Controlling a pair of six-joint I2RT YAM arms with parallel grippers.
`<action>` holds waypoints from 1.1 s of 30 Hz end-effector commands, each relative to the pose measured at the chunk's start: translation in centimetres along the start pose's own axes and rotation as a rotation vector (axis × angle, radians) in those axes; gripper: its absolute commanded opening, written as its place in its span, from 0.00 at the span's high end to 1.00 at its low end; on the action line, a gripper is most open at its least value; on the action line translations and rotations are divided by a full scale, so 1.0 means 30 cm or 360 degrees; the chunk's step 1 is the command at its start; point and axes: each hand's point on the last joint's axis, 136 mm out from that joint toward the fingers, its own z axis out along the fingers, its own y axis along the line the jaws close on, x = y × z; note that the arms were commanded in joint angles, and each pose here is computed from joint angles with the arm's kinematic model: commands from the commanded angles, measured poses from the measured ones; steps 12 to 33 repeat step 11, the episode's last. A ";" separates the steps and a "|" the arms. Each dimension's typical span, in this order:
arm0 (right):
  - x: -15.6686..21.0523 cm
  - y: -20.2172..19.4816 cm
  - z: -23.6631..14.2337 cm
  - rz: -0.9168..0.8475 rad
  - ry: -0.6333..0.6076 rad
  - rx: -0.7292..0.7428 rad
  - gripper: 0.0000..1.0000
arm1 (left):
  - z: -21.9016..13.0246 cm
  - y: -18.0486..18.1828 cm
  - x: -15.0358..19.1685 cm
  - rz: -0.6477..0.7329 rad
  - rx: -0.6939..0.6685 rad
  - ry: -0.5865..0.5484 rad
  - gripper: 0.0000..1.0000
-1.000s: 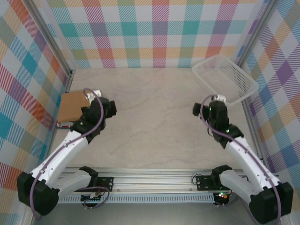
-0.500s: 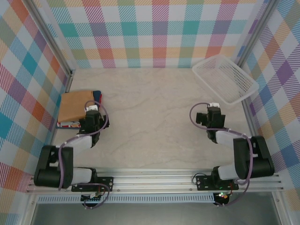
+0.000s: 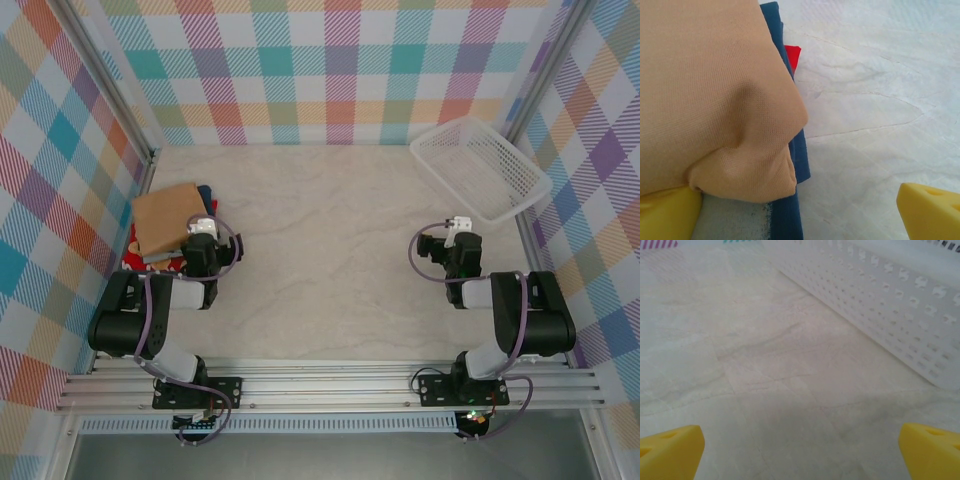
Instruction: Fold and stack the t-shirts
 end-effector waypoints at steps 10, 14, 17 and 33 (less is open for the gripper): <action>-0.072 0.045 0.010 -0.0023 -0.0086 -0.0129 0.00 | 0.000 -0.019 -0.041 -0.0009 0.0041 -0.0084 0.00; -0.072 0.045 0.008 -0.0024 -0.0090 -0.0129 0.00 | 0.000 -0.021 -0.042 -0.0008 0.0044 -0.0085 0.00; -0.072 0.045 0.008 -0.0024 -0.0090 -0.0129 0.00 | 0.000 -0.021 -0.042 -0.0008 0.0044 -0.0085 0.00; -0.072 0.045 0.008 -0.0024 -0.0090 -0.0129 0.00 | 0.000 -0.021 -0.042 -0.0008 0.0044 -0.0085 0.00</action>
